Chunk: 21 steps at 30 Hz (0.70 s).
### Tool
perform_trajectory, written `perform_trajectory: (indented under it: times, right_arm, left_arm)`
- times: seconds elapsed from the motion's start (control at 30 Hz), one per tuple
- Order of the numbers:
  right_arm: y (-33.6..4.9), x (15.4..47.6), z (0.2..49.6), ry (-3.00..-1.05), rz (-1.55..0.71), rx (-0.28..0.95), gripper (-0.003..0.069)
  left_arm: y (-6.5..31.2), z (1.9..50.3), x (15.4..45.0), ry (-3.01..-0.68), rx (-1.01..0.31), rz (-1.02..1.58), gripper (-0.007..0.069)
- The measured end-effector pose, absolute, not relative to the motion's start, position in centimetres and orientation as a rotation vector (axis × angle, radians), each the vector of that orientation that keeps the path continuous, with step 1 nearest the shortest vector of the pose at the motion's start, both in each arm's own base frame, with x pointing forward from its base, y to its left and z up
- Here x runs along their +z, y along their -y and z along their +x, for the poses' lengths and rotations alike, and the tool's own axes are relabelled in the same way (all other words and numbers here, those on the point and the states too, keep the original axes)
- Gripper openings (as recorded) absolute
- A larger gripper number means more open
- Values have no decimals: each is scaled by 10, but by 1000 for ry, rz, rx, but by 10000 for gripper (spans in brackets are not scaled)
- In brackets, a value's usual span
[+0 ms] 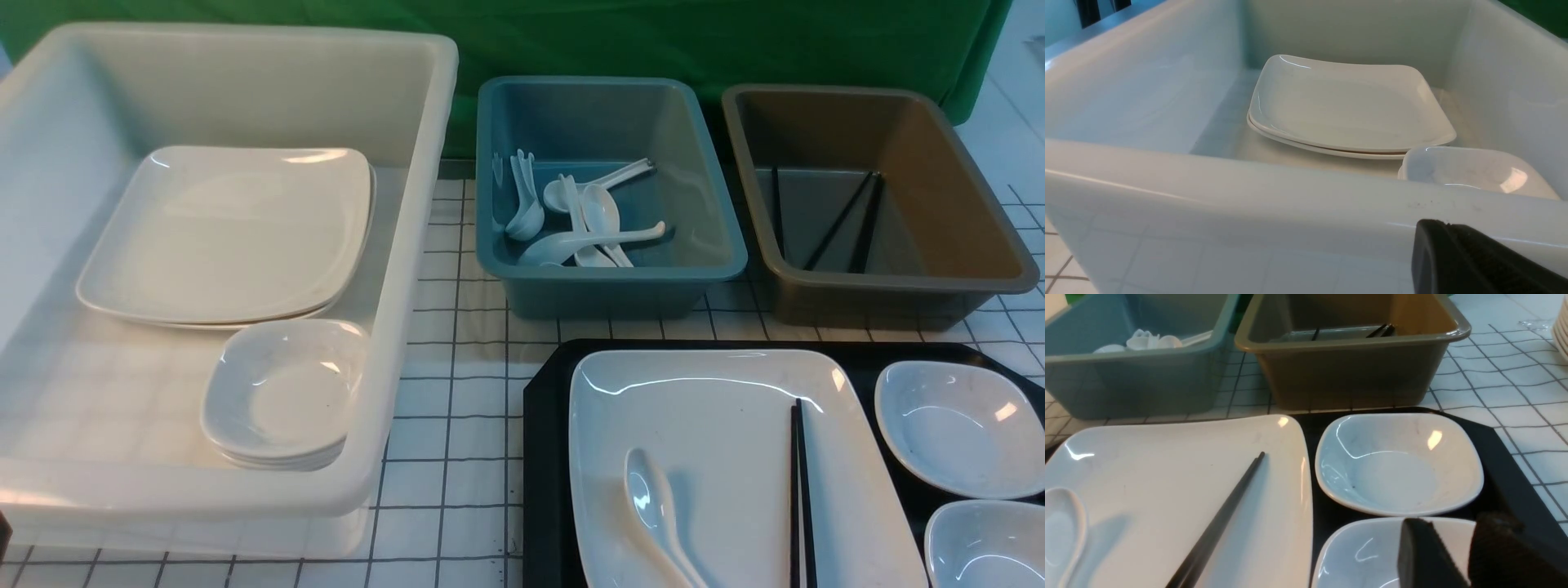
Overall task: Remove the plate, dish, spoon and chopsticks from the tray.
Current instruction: Use the right arm to grab a pair of chopsticks from the plate
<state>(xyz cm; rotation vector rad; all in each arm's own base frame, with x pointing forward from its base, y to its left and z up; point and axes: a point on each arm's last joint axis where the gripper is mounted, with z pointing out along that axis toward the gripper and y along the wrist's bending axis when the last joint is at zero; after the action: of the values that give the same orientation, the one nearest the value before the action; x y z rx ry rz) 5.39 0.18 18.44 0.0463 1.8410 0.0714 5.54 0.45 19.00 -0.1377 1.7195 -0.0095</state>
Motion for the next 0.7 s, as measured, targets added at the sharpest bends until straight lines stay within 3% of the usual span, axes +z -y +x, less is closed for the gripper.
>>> perform_trajectory:
  times: [0.13, 0.23, 0.27, 0.33, 0.7]
  right_arm:
    - [-3, 186, 54, -1827, 92, 121, 242]
    - [-6, 186, 54, -1803, 298, 340, 242]
    - [-8, 186, 54, -1783, 438, 473, 242]
    - [-9, 186, 54, -1759, 565, 588, 242]
    - [-10, 188, 55, -1706, 690, 708, 242]
  left_arm:
    - [-5, 55, 190, -1720, -9, -138, 21]
    - [-5, 55, 190, -1720, -9, -138, 21]
    - [-5, 55, 190, -1720, -9, -138, 21]
    - [-5, 55, 190, -1720, -9, -138, 21]
    - [-5, 55, 190, -1720, -9, -138, 21]
